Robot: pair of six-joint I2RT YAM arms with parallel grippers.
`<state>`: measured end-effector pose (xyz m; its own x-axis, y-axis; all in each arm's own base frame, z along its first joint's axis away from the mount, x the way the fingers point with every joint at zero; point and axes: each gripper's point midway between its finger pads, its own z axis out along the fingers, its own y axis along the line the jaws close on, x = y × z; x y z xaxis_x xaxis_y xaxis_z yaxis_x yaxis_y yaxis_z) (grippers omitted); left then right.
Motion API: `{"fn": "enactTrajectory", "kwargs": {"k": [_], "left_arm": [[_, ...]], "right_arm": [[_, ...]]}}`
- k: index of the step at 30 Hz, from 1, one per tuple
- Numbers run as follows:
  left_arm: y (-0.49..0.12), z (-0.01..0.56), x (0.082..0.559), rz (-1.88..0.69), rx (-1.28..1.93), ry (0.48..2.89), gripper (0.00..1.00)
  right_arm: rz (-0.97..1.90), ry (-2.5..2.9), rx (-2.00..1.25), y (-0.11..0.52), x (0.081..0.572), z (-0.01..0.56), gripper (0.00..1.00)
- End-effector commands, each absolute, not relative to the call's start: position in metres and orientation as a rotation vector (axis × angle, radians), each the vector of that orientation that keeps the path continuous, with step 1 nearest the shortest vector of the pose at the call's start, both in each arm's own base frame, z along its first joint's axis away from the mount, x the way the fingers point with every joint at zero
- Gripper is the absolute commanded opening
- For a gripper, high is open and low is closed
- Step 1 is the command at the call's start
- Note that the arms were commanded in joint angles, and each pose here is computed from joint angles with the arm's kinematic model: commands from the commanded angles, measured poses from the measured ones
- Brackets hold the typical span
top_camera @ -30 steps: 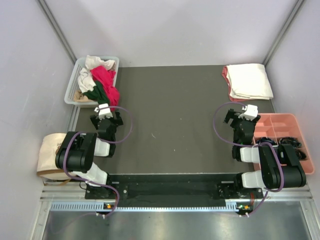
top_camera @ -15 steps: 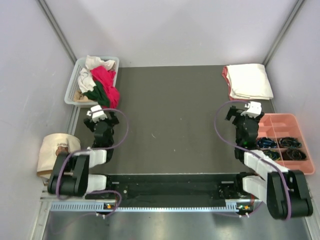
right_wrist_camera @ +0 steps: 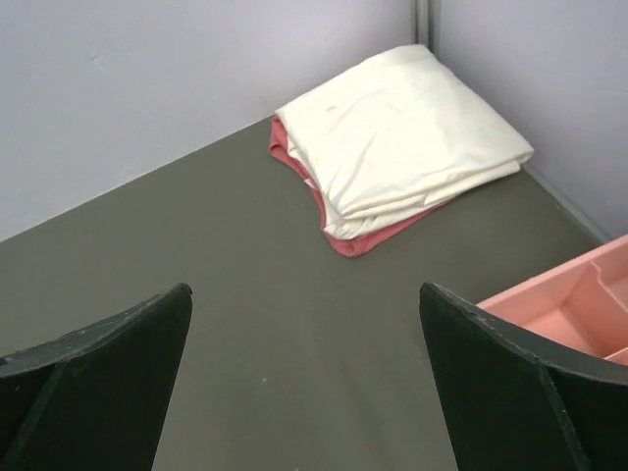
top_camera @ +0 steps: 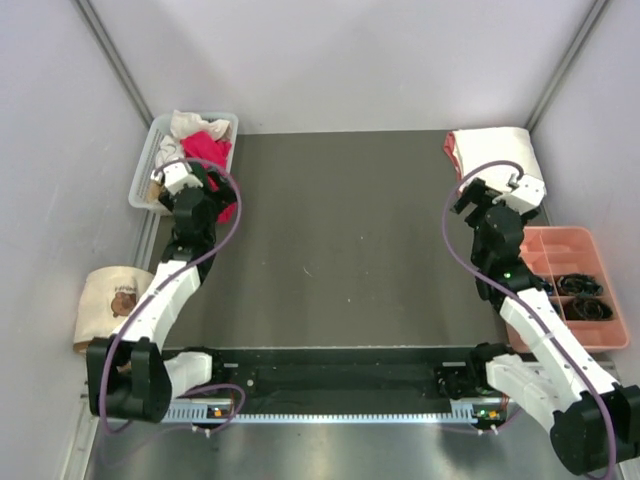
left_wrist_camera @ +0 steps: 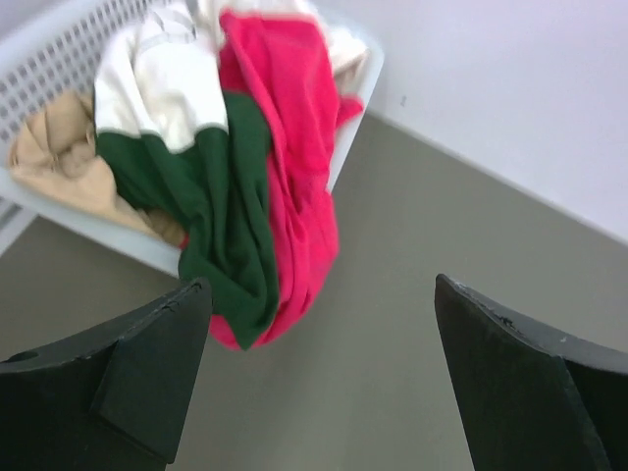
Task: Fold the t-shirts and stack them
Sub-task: Grab crumpled tshirt from bin with the left arm
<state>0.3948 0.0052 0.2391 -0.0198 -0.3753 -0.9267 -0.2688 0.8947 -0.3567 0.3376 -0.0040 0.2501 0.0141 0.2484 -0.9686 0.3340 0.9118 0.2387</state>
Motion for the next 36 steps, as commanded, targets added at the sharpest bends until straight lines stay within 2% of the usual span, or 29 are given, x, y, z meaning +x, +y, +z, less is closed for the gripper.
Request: {"fn": "enactTrajectory", "kwargs": {"k": [1,4,11,18,22,36], "left_arm": [[-0.003,0.233,0.409,-0.088,-0.509,1.746,0.99],[0.003,0.236,0.422,-0.065,-0.545,1.741,0.99],[-0.012,0.247,0.469,-0.053,-0.373,1.805,0.99],[0.021,0.235,0.492,0.221,-0.365,1.877,0.97],[0.027,0.239,0.501,0.271,-0.360,1.867,0.95],[0.021,0.216,0.574,0.246,-0.326,1.893,0.77]], "right_arm": [[-0.047,1.718,0.505,0.011,0.318,0.227,0.99],[-0.015,1.756,0.498,0.020,0.310,0.220,0.99],[-0.046,1.869,0.460,0.023,0.300,0.202,0.99],[0.015,1.957,0.423,0.037,0.296,0.191,0.99],[0.011,1.959,0.421,0.036,0.294,0.191,0.99],[0.035,1.964,0.412,0.037,0.288,0.190,0.99]]}}
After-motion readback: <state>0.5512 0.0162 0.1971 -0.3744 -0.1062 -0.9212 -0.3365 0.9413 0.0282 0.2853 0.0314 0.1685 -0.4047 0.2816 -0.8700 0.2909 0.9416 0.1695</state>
